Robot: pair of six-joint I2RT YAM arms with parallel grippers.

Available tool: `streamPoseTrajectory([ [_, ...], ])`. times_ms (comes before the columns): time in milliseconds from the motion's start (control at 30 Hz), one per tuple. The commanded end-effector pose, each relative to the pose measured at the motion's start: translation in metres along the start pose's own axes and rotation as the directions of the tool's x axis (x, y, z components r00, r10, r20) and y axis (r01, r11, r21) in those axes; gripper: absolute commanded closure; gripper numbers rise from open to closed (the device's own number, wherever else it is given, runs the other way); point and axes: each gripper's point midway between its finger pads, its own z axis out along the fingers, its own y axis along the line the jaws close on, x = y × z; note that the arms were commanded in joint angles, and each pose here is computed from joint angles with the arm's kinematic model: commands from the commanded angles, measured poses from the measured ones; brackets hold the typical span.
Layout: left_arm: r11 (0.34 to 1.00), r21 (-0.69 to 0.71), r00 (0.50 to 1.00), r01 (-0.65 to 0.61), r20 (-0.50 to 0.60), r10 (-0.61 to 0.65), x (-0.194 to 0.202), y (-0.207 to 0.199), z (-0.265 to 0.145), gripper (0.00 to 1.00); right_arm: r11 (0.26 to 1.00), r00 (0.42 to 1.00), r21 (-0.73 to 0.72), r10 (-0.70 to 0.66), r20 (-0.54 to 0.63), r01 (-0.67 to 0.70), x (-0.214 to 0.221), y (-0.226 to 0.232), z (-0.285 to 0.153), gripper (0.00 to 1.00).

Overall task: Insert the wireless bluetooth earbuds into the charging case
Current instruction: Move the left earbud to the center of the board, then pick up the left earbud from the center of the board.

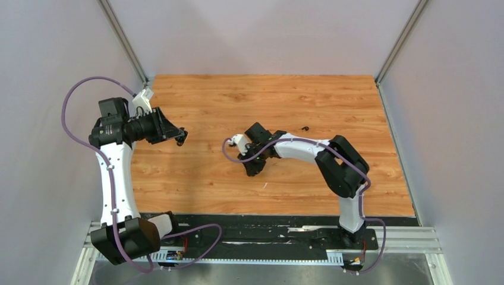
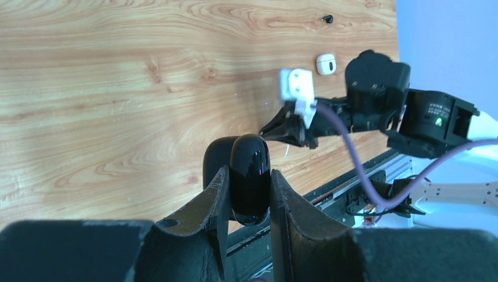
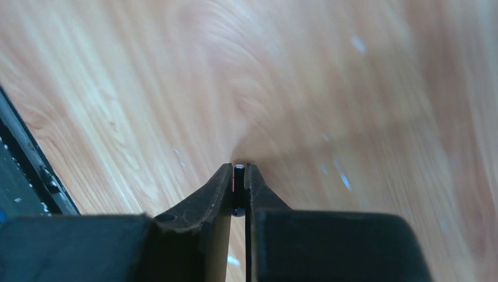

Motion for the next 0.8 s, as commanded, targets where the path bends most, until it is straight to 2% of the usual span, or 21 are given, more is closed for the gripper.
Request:
streamPoseTrajectory([
  [0, 1.000, 0.029, 0.999, -0.004, 0.035, 0.003, -0.011, -0.004, 0.000, 1.00, 0.939, 0.944, 0.095, 0.330, 0.014, -0.330, 0.022, -0.016, -0.022, 0.82],
  [67, 1.000, 0.025, 0.999, -0.005, 0.033, 0.004, -0.011, -0.003, 0.000, 1.00, 0.939, 0.941, 0.064, 0.338, 0.012, -0.338, 0.020, -0.013, -0.020, 0.68],
  [133, 1.000, 0.019, 1.000, -0.005, 0.027, 0.004, -0.009, -0.002, 0.000, 1.00, 0.946, 0.947, 0.032, 0.322, 0.013, -0.322, 0.012, -0.011, -0.022, 0.60],
  [367, 1.000, -0.005, 1.000, -0.031, 0.003, 0.031, -0.004, 0.002, -0.002, 1.00, 0.973, 0.966, 0.047, 0.217, 0.137, -0.225, -0.013, -0.043, -0.081, 0.55],
  [433, 0.999, -0.007, 0.999, -0.037, -0.004, 0.037, -0.002, 0.004, -0.002, 1.00, 0.990, 0.976, 0.034, 0.127, 0.178, -0.135, -0.011, -0.047, -0.101, 0.55],
  [500, 0.999, -0.005, 0.999, -0.043, -0.010, 0.043, -0.001, 0.004, -0.001, 1.00, 0.999, 0.978, 0.014, -0.037, 0.205, 0.034, -0.002, -0.044, -0.119, 0.55],
  [567, 0.999, 0.000, 0.999, -0.051, -0.014, 0.051, -0.001, 0.005, -0.001, 1.00, 0.948, 0.925, -0.003, -0.310, 0.221, 0.318, 0.015, -0.034, -0.130, 0.55],
  [633, 0.998, 0.005, 0.998, -0.059, -0.016, 0.059, -0.002, 0.004, 0.000, 1.00, 0.835, 0.812, 0.017, -0.540, 0.222, 0.551, 0.035, -0.026, -0.130, 0.56],
  [700, 0.998, 0.010, 0.998, -0.067, -0.018, 0.067, -0.004, 0.004, 0.000, 1.00, 0.710, 0.688, 0.042, -0.693, 0.213, 0.703, 0.051, -0.023, -0.123, 0.58],
  [767, 0.997, 0.016, 0.997, -0.075, -0.017, 0.076, -0.006, 0.003, 0.000, 1.00, 0.637, 0.616, 0.034, -0.756, 0.220, 0.770, 0.061, -0.022, -0.112, 0.60],
])
